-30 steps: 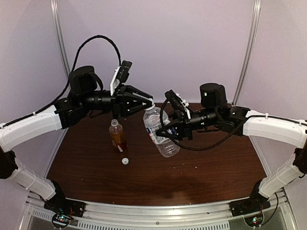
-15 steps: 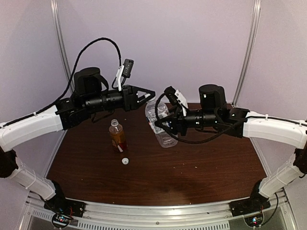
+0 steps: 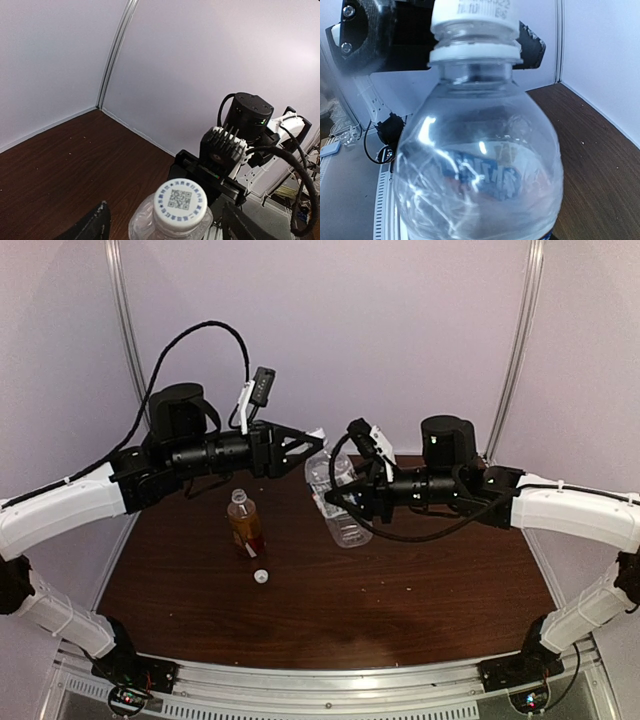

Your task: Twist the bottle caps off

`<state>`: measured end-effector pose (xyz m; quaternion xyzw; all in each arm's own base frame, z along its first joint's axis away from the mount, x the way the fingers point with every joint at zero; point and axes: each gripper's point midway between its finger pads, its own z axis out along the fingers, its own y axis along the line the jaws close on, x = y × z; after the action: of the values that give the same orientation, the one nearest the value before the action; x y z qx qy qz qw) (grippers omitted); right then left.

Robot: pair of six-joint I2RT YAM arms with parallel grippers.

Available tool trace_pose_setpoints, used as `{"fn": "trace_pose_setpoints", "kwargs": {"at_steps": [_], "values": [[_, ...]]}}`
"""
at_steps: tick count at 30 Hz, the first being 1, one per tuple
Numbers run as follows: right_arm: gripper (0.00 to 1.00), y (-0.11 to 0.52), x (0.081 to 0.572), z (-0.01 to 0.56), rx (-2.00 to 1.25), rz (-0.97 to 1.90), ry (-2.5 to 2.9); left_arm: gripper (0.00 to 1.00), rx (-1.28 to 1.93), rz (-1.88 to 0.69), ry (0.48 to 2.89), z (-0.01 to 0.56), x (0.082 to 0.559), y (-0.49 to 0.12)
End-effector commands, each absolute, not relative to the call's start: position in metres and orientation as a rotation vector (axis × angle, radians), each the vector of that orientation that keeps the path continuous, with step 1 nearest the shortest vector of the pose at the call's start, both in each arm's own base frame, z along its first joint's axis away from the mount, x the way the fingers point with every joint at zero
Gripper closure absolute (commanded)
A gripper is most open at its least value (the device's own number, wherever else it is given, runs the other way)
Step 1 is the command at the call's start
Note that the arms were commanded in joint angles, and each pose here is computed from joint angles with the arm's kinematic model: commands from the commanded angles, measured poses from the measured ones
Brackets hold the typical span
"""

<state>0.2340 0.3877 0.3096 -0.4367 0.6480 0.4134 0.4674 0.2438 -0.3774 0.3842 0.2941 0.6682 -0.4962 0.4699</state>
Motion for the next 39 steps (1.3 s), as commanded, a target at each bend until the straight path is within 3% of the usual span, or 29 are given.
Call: {"fn": "trace_pose_setpoints", "kwargs": {"at_steps": [1, 9, 18, 39], "values": [[0.61, 0.386, 0.209, 0.324, -1.163, 1.091, 1.487, 0.19, 0.827, -1.235, 1.478, 0.411, 0.226, -0.358], [0.61, 0.393, 0.166, 0.327, -1.366, 1.323, 1.365, 0.12, 1.172, -1.337, 1.225, 0.423, 0.169, -0.354], [0.6, 0.402, 0.148, 0.328, -1.46, 1.48, 1.31, 0.12, 1.29, -1.384, 1.086, 0.43, 0.154, -0.358], [0.6, 0.407, 0.147, 0.331, -1.464, 1.524, 1.304, 0.48, 1.365, -1.481, 1.063, 0.413, 0.147, -0.365]]}}
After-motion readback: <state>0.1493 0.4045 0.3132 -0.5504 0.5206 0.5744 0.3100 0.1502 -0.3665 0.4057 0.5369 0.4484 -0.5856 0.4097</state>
